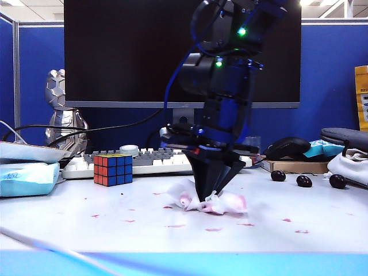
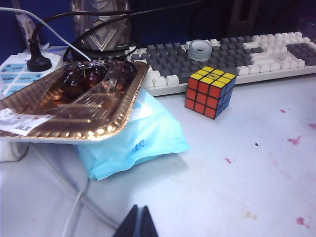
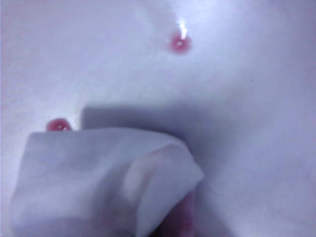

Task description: Use the wet wipes on the table to wipe the cherry juice off the table, then put the wipes back on the table.

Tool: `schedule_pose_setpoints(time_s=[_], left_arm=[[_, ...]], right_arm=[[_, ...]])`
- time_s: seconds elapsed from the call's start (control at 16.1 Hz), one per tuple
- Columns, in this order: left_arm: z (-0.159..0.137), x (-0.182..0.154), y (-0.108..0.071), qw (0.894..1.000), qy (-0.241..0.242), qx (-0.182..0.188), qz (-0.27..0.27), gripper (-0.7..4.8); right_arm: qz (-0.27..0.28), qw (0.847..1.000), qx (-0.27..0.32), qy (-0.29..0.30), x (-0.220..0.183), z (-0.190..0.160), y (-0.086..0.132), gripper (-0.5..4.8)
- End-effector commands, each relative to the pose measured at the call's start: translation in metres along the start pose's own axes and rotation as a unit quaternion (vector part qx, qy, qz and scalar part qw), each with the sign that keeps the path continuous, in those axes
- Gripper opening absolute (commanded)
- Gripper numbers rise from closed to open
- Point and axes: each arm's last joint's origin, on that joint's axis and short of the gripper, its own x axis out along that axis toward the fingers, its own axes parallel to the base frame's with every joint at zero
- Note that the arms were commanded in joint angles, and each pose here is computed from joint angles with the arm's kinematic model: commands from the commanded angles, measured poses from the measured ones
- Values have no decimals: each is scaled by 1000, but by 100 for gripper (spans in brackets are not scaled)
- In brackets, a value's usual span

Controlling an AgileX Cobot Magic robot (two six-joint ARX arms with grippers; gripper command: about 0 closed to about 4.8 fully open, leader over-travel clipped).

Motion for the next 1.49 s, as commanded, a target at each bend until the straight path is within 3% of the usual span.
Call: schedule_pose_setpoints(time_s=[0.06,0.31,0.37,0.5,0.62,0.68,1.0,1.18,1.31,1.43,1.49], left_arm=[[-1,0,0,1000,4,-2,-3,-2],[-1,0,0,1000,4,-2,-2,-2],[-1,0,0,1000,4,-2,-2,-2],[-1,0,0,1000,4,-2,-2,-2],[-1,0,0,1000,4,-2,-2,-2],[-1,0,0,1000,4,-2,-2,-2],[-1,0,0,1000,4,-2,-2,-2],[-1,0,0,1000,4,-2,-2,-2],[-1,0,0,1000,4,-2,-2,-2],[-1,0,0,1000,4,-2,-2,-2],[-1,0,0,1000,4,-2,-2,-2]], right_arm=[[144,988,-22,58,16,-12,22,-6],[230,965,-83,93,17,-22,65,-6],[208,967,-92,112,17,-27,72,-6],[111,978,-96,149,18,-35,71,-6],[1,981,-89,171,17,-38,55,-6],[-20,981,-64,180,15,-38,41,-6],[-88,978,42,182,7,-36,-34,-6],[-113,968,84,208,1,-43,-54,-6],[-78,964,93,238,-1,-48,-52,-6],[24,959,110,261,-3,-52,-44,-6],[35,953,102,283,-5,-56,-39,-6]])
